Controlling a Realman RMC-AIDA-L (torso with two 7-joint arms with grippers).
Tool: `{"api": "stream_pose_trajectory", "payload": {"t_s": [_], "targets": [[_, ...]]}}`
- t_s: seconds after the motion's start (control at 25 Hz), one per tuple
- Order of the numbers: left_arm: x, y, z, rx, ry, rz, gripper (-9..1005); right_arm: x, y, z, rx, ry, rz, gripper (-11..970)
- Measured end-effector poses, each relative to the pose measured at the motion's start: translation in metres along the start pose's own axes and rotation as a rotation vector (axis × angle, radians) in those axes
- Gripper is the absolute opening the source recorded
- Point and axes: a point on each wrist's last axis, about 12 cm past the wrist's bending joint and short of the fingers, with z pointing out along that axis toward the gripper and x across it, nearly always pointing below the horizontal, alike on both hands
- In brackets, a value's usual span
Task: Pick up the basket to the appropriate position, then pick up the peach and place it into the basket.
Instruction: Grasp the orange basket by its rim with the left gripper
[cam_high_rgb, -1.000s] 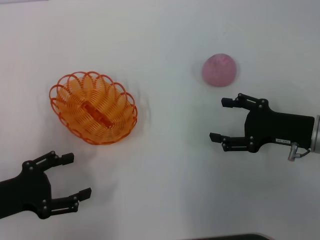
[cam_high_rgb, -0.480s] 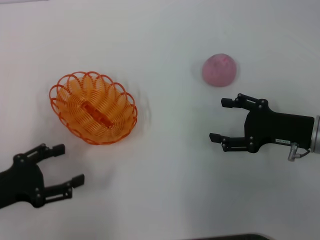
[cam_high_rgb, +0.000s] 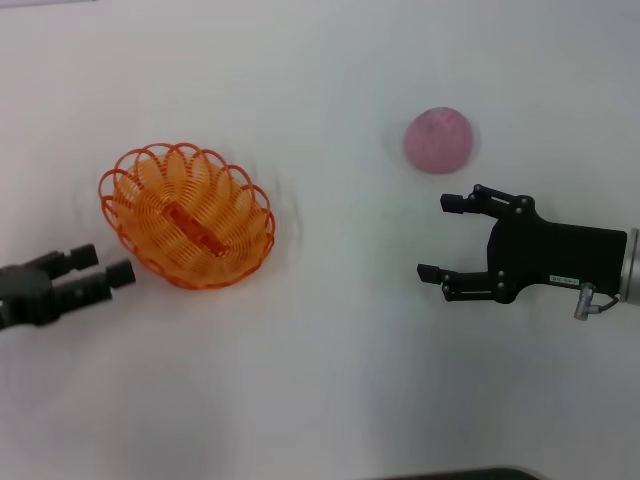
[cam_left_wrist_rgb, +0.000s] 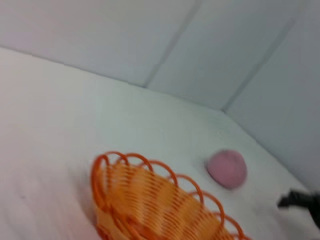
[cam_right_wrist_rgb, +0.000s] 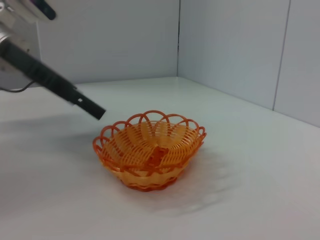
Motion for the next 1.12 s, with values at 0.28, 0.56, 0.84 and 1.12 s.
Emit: {"api": "stream_pose_trajectory", "payload": {"t_s": [0.28, 0.56, 0.84, 1.12], "targets": [[-0.016, 0.009, 0.004, -0.054, 0.003, -0.156, 916, -0.001, 0.0, 0.001, -0.002, -0.002, -0.001, 946], [-0.033, 0.017, 0.001, -0.102, 0.009, -0.149, 916, -0.002, -0.001, 0.001, -0.004, -0.003, -0.003, 946], [-0.068, 0.02, 0.007, -0.124, 0.066, -0.05, 916, -0.003, -0.002, 0.002, -0.003, -0.002, -0.007, 946], [-0.103, 0.022, 0.034, -0.189, 0.225, 0.038, 916, -0.003, -0.002, 0.002, -0.006, -0.005, -0.008, 946]]}}
